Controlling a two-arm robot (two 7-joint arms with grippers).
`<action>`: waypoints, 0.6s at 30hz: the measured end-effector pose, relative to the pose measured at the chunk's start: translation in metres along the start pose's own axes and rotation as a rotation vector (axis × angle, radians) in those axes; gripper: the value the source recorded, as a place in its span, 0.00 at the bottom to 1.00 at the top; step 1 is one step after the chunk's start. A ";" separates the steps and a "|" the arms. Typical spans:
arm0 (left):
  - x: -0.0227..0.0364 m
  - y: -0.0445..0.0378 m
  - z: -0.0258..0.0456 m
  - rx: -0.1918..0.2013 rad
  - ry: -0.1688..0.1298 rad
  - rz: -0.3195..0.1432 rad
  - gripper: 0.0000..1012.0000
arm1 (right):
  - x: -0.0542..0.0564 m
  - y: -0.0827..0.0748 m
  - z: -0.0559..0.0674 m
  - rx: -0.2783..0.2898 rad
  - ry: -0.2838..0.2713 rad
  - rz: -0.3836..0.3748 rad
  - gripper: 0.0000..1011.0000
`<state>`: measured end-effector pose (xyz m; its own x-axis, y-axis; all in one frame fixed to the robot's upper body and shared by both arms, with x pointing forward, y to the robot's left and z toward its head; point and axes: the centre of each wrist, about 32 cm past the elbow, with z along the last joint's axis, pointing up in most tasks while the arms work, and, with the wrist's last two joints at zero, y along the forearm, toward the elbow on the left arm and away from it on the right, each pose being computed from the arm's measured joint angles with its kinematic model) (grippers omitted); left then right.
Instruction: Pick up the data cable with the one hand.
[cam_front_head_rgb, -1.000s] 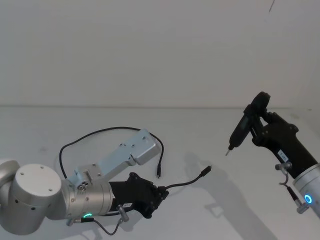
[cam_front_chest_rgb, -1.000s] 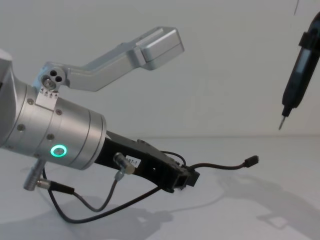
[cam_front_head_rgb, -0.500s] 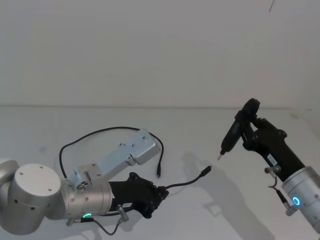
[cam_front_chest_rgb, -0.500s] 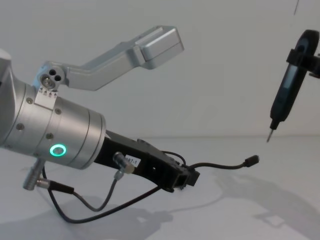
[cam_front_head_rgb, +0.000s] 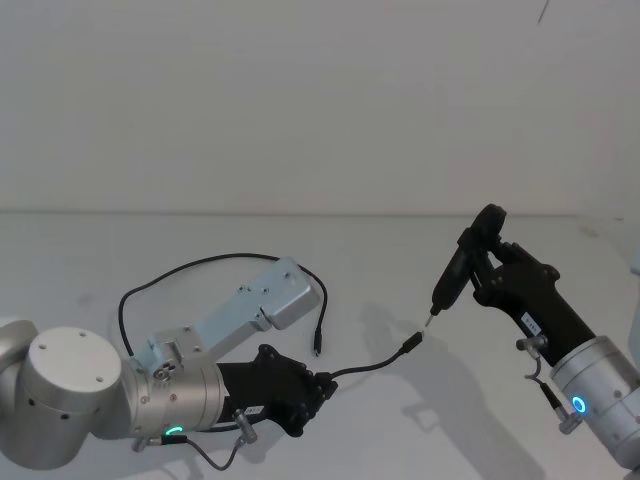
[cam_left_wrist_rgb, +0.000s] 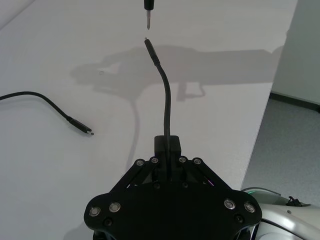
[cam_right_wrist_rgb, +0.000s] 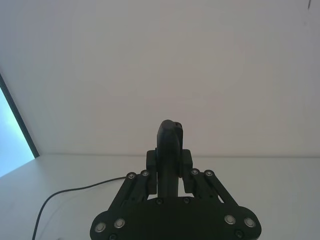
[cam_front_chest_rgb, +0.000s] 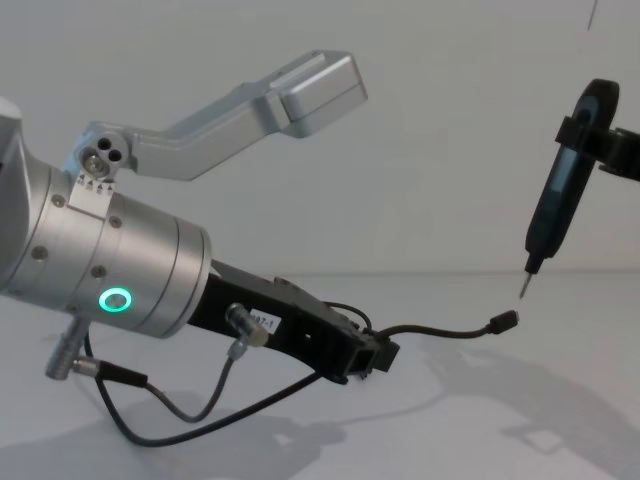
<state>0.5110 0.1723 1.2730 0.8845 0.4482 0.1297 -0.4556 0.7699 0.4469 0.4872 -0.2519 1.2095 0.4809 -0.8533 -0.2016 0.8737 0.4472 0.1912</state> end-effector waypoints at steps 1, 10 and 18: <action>0.0000 0.0000 0.0000 0.000 0.000 0.000 0.04 | 0.000 0.000 0.000 -0.001 0.000 0.000 0.28; 0.0000 0.0000 0.0000 0.000 0.000 0.000 0.04 | 0.001 0.003 -0.004 -0.010 -0.018 -0.004 0.28; 0.0000 0.0000 0.0000 0.000 0.000 0.000 0.04 | 0.001 0.005 -0.007 -0.018 -0.031 -0.016 0.28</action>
<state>0.5110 0.1723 1.2730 0.8844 0.4482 0.1299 -0.4558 0.7698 0.4468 0.4929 -0.2490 1.2037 0.4644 -0.8683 -0.1743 0.8827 0.4377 0.1712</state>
